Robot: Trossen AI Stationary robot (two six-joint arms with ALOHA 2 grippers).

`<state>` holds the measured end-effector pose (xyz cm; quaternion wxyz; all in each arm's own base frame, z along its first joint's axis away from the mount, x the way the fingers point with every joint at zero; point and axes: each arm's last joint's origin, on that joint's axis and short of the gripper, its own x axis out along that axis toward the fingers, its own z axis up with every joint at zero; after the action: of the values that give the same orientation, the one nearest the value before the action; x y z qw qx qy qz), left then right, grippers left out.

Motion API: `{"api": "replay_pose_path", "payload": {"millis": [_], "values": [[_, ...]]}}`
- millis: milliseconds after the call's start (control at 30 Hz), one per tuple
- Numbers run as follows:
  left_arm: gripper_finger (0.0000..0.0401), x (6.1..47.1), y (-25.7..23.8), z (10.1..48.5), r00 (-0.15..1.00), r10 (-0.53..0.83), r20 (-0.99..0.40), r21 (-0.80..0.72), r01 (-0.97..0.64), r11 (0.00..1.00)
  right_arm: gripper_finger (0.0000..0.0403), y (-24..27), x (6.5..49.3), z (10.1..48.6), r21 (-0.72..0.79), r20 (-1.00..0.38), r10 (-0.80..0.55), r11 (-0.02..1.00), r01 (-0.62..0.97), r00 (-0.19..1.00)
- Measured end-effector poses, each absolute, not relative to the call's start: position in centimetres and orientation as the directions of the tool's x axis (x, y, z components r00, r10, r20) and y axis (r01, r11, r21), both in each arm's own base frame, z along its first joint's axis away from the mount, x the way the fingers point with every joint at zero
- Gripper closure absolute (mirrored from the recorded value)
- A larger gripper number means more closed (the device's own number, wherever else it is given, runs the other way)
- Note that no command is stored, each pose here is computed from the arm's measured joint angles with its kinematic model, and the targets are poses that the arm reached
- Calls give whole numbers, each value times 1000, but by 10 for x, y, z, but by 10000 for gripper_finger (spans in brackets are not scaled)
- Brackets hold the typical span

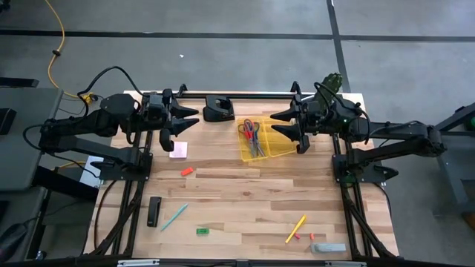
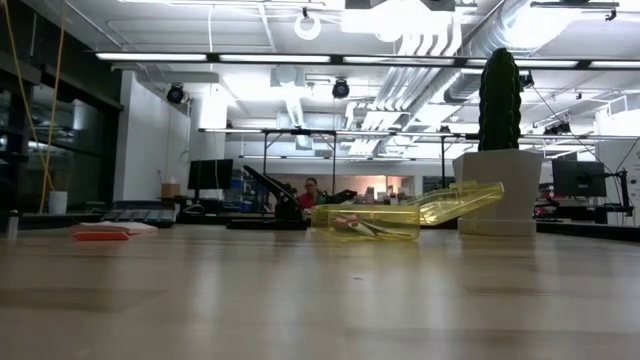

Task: Pack school essentials
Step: Put the yellow ballpen into the yellow supply box

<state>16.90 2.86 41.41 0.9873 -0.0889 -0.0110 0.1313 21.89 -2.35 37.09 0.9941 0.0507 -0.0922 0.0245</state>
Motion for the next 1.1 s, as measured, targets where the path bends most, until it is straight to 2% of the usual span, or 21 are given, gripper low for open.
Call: {"api": "replay_pose_path", "payload": {"millis": [533, 700, 833, 933, 1100], "values": [[275, 169, 29, 413, 965, 261, -8, -178, -258, 950, 247, -24, 219, 371, 101, 182, 40, 993, -59, 982], [275, 169, 29, 413, 965, 261, -8, -178, -258, 950, 247, -22, 220, 368, 259, 157, 47, 962, -87, 986], [275, 169, 29, 413, 965, 261, -8, -179, -258, 949, 247, -11, 226, 351, 427, 3, 105, 899, -96, 995], [275, 169, 29, 413, 965, 262, -8, -200, -258, 945, 247, 6, 229, 329, 585, -206, 195, 810, -38, 959], [275, 169, 29, 413, 965, 262, -8, -204, -259, 944, 247, 48, 221, 290, 760, -541, 399, 608, 228, 740]]}}
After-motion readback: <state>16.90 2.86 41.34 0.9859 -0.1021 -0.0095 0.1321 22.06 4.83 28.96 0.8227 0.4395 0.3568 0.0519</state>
